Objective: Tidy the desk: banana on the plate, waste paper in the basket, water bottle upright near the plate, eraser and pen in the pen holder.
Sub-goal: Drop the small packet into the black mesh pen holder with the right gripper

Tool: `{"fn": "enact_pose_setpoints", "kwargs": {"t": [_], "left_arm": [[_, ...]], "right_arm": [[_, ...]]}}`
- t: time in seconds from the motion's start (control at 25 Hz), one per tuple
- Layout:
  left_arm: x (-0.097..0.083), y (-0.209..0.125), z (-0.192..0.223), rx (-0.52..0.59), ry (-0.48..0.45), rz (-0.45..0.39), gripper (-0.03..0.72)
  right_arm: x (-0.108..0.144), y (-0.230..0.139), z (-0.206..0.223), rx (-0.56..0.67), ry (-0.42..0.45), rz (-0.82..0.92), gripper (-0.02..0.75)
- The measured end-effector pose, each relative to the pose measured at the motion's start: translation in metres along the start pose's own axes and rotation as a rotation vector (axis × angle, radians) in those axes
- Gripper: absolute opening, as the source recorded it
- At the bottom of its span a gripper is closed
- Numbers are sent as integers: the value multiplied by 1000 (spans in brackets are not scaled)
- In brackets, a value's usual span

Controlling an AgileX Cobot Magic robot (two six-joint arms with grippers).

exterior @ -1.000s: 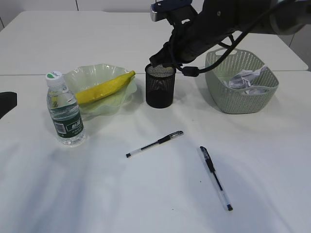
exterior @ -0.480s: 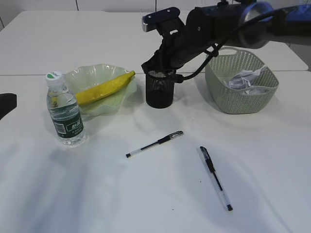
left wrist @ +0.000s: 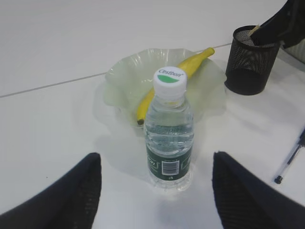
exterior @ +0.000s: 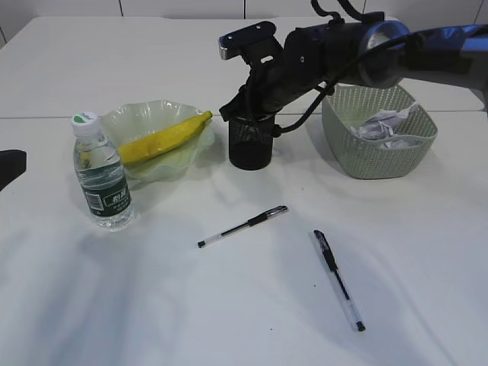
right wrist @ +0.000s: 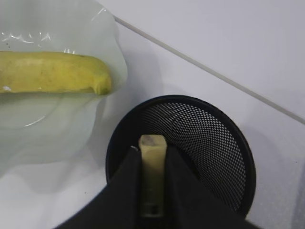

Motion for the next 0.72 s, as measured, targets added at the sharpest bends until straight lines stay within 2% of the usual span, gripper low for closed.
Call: {"fn": "enact_pose_setpoints", "kwargs": {"t": [0.44,0.72], "left_arm": [[0,0,0,0,-1,6,508],[0,0,0,0,-1,6,508]], "right_arm": [[-11,-1,0,-10,-21,7,81],[-12,-1,0,-11,-23,5,235]]}}
Point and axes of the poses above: a point on each arm's last joint axis where the gripper is mounted, z pointing out along that axis toward the gripper, x along the wrist's bending axis when the last joint is at zero, y = z × x, the point moved 5 cm from there along z, pointing out along that axis toward the gripper, and after that the axes turned 10 degrees about -z, right-handed, at the moved point
